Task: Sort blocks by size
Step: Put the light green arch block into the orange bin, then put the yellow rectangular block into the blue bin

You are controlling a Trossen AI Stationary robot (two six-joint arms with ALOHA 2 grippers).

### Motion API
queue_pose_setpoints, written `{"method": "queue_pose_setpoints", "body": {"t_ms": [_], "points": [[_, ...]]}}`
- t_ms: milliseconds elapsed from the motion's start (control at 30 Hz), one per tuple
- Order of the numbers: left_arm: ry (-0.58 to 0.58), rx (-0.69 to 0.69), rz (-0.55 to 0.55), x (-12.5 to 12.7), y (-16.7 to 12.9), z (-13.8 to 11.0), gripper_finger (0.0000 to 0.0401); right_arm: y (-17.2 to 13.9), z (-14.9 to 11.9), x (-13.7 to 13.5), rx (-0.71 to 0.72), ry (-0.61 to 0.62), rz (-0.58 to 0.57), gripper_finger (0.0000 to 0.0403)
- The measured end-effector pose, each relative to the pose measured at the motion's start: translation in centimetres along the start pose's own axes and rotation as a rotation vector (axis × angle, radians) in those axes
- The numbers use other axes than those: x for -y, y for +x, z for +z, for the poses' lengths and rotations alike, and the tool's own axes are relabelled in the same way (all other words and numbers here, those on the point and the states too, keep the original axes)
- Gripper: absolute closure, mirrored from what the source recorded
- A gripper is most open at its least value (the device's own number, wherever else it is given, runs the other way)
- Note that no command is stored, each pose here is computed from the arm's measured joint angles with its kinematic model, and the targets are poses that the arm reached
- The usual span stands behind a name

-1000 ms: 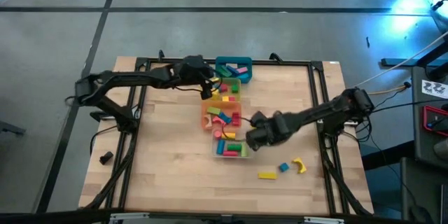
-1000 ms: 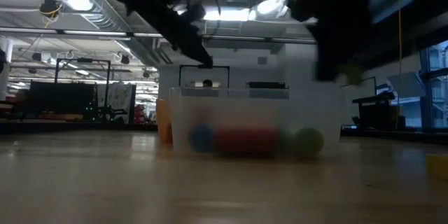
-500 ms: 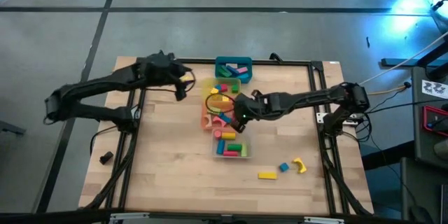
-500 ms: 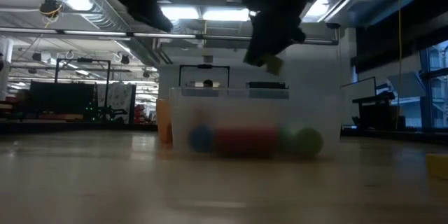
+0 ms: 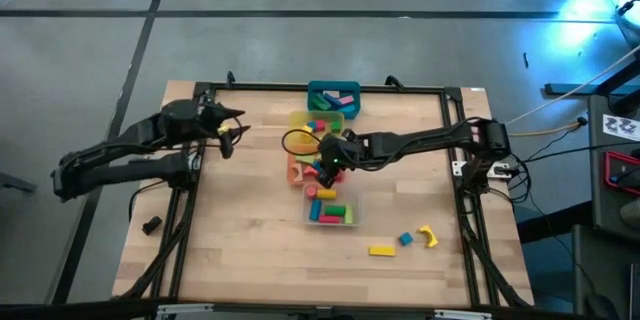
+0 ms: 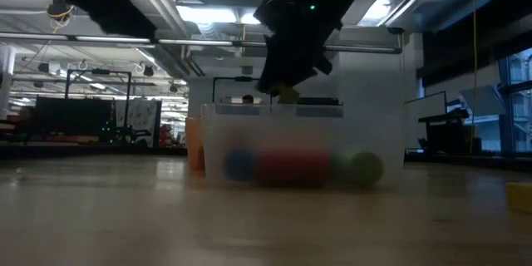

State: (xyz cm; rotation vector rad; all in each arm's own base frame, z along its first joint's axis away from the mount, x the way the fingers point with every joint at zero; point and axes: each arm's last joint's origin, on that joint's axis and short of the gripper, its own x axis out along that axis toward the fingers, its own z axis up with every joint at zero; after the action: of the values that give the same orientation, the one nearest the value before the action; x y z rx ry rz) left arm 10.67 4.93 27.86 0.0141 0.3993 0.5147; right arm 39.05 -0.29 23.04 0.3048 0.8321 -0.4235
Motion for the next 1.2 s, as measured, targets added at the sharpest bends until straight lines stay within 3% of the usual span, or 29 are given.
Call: {"method": "queue_pose_setpoints", "body": {"t_ms": [200,467,633,800,967,1200], "points": [[-0.083,0.035,-0.009,0.0,-1.7,-2.1,0.0191,1.3,-0.3,-0.2,0.002,0.001,0.000,0.0230],[-0.083,0.154,-0.143,0.4,-3.4,-3.0,0.0191,1.4,-0.4,-0.3,-0.025,-0.034,0.028,0.0213],[-0.080,0.203,-0.169,0.5,-4.0,-3.2,0.0191,-1.2,-0.1,-0.1,-0.101,-0.135,0.081,0.0214],[-0.114,0.200,-0.198,1.1,-2.6,-5.5,0.0191,-5.0,-0.7,-0.9,-0.183,-0.197,0.070,0.0214],[-0.165,0.280,-0.229,1.7,-0.8,-7.3,0.0191,-7.6,-2.8,-2.7,-0.280,-0.207,0.105,0.0214],[-0.147,0.341,-0.313,2.8,1.2,-9.5,0.0191,-9.6,-6.9,-5.8,-0.486,-0.199,0.150,0.0214]]}}
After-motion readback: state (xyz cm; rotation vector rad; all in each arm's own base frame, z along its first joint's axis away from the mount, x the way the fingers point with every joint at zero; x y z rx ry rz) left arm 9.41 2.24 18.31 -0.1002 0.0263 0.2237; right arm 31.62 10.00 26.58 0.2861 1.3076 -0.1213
